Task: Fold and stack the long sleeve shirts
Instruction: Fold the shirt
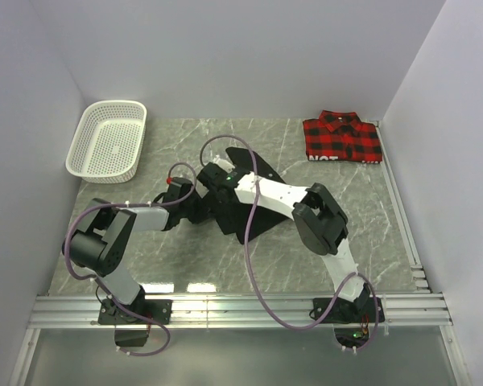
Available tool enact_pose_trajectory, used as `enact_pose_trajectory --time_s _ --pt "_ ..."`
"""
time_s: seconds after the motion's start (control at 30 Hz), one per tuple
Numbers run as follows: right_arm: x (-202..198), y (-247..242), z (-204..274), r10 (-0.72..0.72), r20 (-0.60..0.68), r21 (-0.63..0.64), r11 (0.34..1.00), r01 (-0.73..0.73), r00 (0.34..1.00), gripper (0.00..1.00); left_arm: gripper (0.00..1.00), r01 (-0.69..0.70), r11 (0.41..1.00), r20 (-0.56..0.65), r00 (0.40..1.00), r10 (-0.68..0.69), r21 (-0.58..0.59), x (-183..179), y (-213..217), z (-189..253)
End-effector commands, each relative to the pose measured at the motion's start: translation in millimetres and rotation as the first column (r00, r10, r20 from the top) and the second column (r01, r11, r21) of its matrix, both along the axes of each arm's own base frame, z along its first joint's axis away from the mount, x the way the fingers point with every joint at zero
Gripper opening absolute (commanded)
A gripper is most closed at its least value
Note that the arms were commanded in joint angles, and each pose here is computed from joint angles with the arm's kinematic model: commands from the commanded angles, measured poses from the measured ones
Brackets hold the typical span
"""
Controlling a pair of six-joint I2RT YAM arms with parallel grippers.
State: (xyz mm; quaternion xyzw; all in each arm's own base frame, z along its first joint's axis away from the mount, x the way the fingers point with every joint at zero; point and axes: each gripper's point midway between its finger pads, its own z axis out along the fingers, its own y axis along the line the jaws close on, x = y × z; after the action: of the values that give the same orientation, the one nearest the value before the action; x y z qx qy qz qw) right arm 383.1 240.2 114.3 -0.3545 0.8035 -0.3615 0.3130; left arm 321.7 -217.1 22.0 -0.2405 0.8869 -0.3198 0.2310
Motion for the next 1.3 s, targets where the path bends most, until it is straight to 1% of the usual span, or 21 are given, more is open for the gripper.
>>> enact_pose_trajectory --time_s 0.0,0.23,0.43,0.47,0.5,0.6,0.63,0.67,0.7,0.73,0.83,1.03,1.07,1.27 --pt "-3.6 22.7 16.5 0.006 0.057 0.061 0.998 -0.010 0.998 0.06 0.00 0.012 1.000 -0.045 0.999 -0.012 -0.017 -15.3 0.5 -8.7" --pt "-17.9 54.2 0.3 0.057 0.011 0.124 0.991 -0.058 0.998 0.08 0.01 0.010 0.998 -0.048 0.999 -0.012 -0.054 -19.4 -3.0 -8.0" --pt "-24.4 68.2 -16.6 0.081 -0.034 0.186 0.980 -0.074 0.996 0.11 0.00 0.004 0.998 -0.040 0.999 -0.006 -0.066 -19.8 -2.7 -5.3" --pt "-26.1 68.8 -19.4 0.086 -0.043 0.189 0.979 -0.076 0.995 0.16 0.01 0.003 0.998 -0.042 0.999 -0.006 -0.065 -20.7 -2.6 -6.1" --pt "-28.3 70.9 -22.8 0.093 -0.057 0.199 0.977 -0.080 0.994 0.16 0.01 0.002 0.998 -0.041 0.999 -0.005 -0.067 -20.8 -2.6 -5.8" --pt "-33.0 77.0 -23.2 0.112 -0.074 0.237 0.967 -0.091 0.991 0.25 0.01 0.001 0.998 -0.039 0.999 -0.004 -0.069 -20.9 -2.6 -5.5" --pt "-33.9 80.4 -24.4 0.122 -0.088 0.264 0.960 -0.095 0.989 0.26 0.01 -0.003 0.998 -0.040 0.999 0.001 -0.068 -20.8 -2.2 -5.8" --pt "-36.1 81.2 -21.7 0.129 -0.089 0.279 0.955 -0.100 0.988 0.31 0.00 -0.002 0.998 -0.042 0.999 0.000 -0.069 -21.3 -2.2 -6.6" --pt "-37.3 83.7 -19.4 0.134 -0.083 0.297 0.949 -0.103 0.988 0.32 0.00 -0.006 0.998 -0.042 0.999 0.003 -0.068 -21.3 -1.7 -6.7" --pt "-38.3 85.1 -20.6 0.140 -0.086 0.316 0.943 -0.106 0.986 0.38 0.01 -0.007 0.998 -0.039 0.999 0.004 -0.069 -20.7 -1.4 -5.6" --pt "-44.7 95.7 -10.2 0.173 -0.093 0.405 0.906 -0.121 0.981 0.45 0.01 -0.010 0.998 -0.040 0.999 0.008 -0.067 -20.9 -0.7 -5.9" --pt "-50.4 105.4 -7.9 0.200 -0.115 0.470 0.874 -0.124 0.973 0.46 0.00 -0.010 0.998 -0.038 0.999 0.007 -0.067 -21.8 -0.7 -5.2" --pt "-53.5 109.1 -7.2 0.193 -0.122 0.505 0.857 -0.107 0.973 0.46 0.00 -0.011 0.998 -0.038 0.999 0.008 -0.066 -21.8 -0.4 -5.0" --pt "-59.2 125.5 3.9 0.214 -0.125 0.614 0.784 -0.093 0.969 0.46 0.00 -0.015 0.998 -0.045 0.999 0.013 -0.065 -23.4 0.5 -7.2"
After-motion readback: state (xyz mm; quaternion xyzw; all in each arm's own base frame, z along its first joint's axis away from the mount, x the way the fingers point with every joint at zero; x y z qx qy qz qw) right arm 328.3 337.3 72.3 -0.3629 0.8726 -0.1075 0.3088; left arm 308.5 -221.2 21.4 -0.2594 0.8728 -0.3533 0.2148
